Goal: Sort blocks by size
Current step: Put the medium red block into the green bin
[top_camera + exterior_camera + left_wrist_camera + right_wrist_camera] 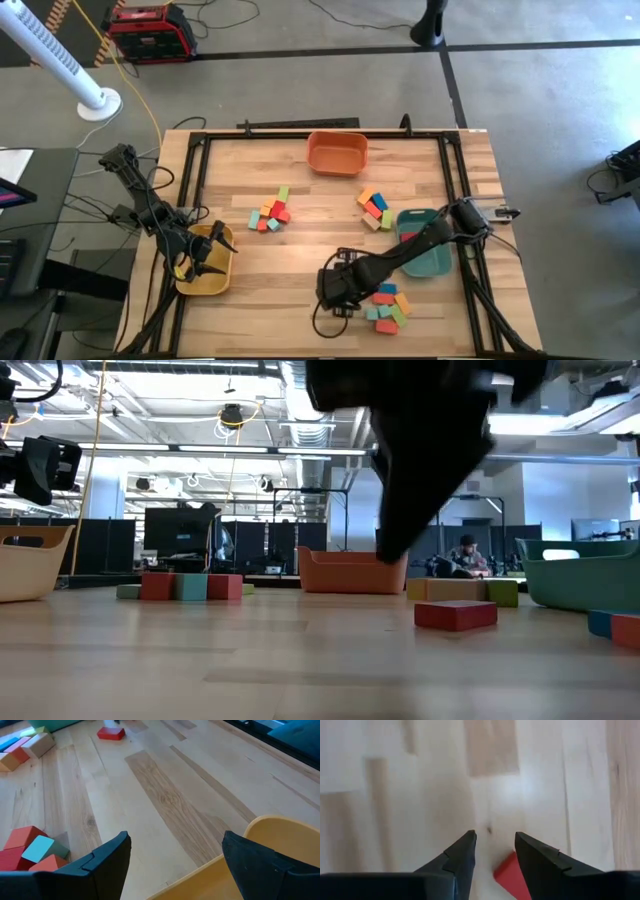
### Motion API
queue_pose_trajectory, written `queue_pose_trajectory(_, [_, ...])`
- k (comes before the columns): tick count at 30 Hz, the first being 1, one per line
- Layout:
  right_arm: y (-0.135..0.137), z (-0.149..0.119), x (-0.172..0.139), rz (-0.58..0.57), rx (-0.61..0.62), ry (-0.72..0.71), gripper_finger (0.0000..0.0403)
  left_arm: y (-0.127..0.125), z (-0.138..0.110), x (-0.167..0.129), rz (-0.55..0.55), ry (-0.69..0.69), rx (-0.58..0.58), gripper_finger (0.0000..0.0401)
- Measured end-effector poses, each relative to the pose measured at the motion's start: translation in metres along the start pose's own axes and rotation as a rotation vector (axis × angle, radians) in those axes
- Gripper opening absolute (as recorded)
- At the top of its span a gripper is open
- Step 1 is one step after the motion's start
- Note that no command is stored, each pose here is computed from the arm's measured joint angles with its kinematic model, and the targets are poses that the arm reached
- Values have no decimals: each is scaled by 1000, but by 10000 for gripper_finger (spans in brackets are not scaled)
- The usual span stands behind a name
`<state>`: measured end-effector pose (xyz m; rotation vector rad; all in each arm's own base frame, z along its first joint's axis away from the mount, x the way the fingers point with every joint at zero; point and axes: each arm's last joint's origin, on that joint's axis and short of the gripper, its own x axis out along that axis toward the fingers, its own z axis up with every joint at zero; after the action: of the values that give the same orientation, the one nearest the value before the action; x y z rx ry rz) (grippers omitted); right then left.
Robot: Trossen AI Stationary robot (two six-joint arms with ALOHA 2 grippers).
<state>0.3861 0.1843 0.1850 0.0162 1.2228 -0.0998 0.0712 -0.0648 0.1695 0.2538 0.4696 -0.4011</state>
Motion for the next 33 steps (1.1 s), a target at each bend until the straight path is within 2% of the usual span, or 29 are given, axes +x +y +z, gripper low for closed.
queue_pose_trajectory(6, [0,-2,-10,-30,-109,55,199,0,0,0,0,0,0,301])
queue_pose_trajectory(12, [-6,-20,-5,-99,-202,185,253,0,0,0,0,0,0,301])
queue_pose_trajectory(16, [-9,-22,-1,-105,-289,217,273,0,0,0,0,0,0,301])
queue_pose_trajectory(22, [-21,-25,13,-93,-365,254,276,0,0,0,0,0,0,301])
queue_pose_trajectory(27, [-31,-32,28,-54,-363,292,276,0,0,0,0,0,0,301])
queue_pose_trajectory(33, [-37,-29,34,-18,-345,265,266,0,0,0,0,0,0,301])
